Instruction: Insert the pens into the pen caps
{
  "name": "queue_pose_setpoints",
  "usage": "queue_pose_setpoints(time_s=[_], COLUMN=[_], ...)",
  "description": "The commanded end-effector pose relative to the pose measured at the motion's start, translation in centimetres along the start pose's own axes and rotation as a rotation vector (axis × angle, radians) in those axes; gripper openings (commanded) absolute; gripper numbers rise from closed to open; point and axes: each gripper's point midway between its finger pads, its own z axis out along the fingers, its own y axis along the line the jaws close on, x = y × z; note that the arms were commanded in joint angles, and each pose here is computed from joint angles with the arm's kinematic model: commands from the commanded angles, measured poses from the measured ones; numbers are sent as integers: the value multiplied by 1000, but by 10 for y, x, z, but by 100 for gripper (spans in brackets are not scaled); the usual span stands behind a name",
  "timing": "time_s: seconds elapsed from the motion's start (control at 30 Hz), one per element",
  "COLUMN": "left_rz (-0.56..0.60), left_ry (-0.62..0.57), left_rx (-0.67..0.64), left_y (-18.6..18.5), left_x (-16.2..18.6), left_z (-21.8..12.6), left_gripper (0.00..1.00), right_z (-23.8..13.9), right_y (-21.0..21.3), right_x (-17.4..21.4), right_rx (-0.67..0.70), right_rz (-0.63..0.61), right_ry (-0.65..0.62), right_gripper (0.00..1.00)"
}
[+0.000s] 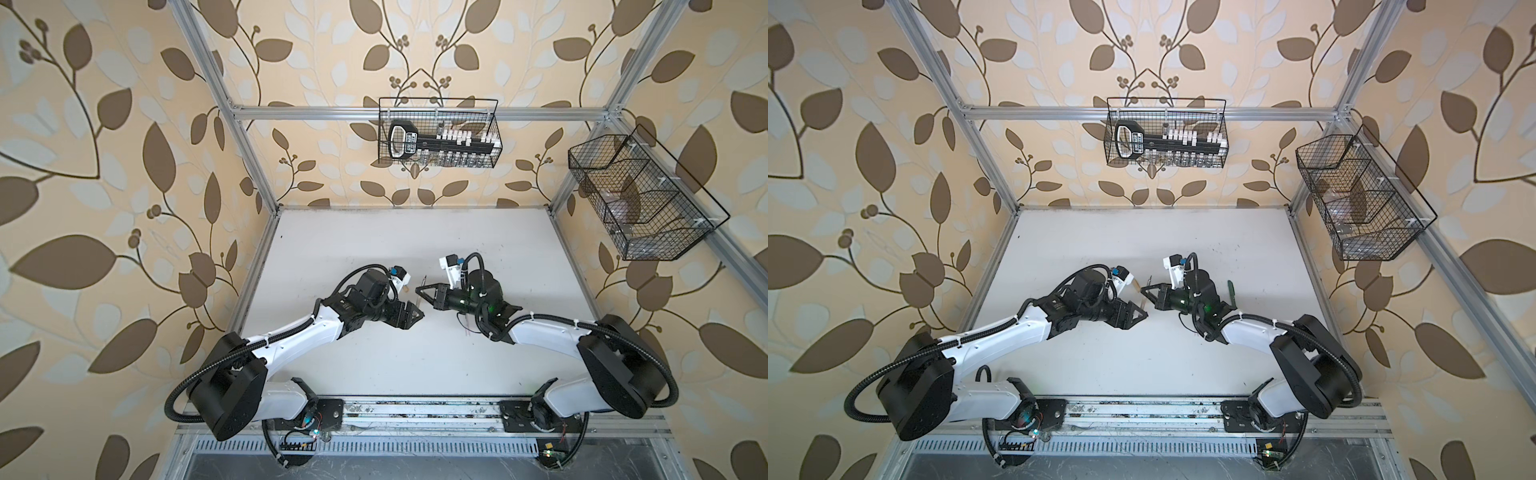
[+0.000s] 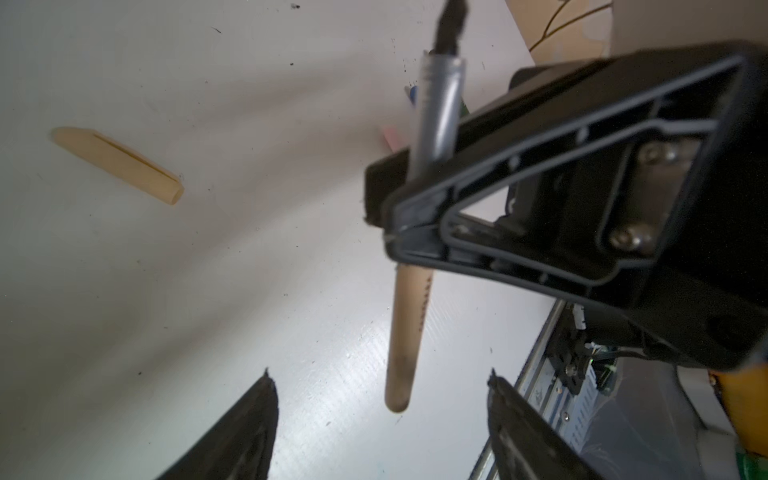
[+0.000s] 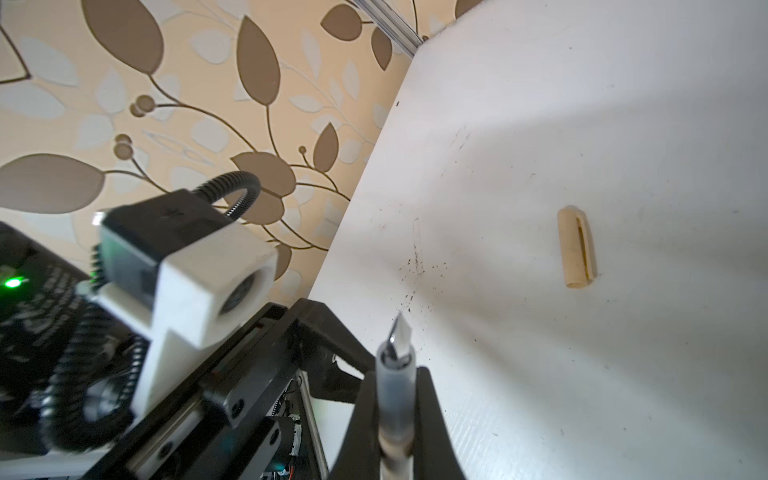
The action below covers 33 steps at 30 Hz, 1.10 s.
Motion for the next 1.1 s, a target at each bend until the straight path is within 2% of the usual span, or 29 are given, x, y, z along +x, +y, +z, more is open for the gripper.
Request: queue_pose_setpoints(time_s=[0.0, 0.33, 0.67, 0.83, 0.97, 1.07], left_rz=[-9, 14, 26, 31, 32, 34], left_ry=[-100, -104, -70, -39, -23, -28], left_rx=[58, 211, 292, 325, 327, 320], left_y=[-14, -37, -49, -54, -54, -53], left_x=[-19, -21, -17, -15, -13, -14], left_z=[-9, -3, -1, 1, 3, 2], left_gripper=[85, 82, 56, 53, 38, 35], right_z=[-12, -19, -25, -26, -26, -26], right_y=[4, 23, 32, 35, 34, 34], right_x=[-2, 0, -7, -10, -10, -10], right_rx=[-3, -65, -109, -117, -113, -114], right_rz=[-36, -62, -69, -72, -74, -75], right_ry=[-38, -72, -128, -140, -142, -138], right_gripper=[0, 0, 0, 0, 0, 0])
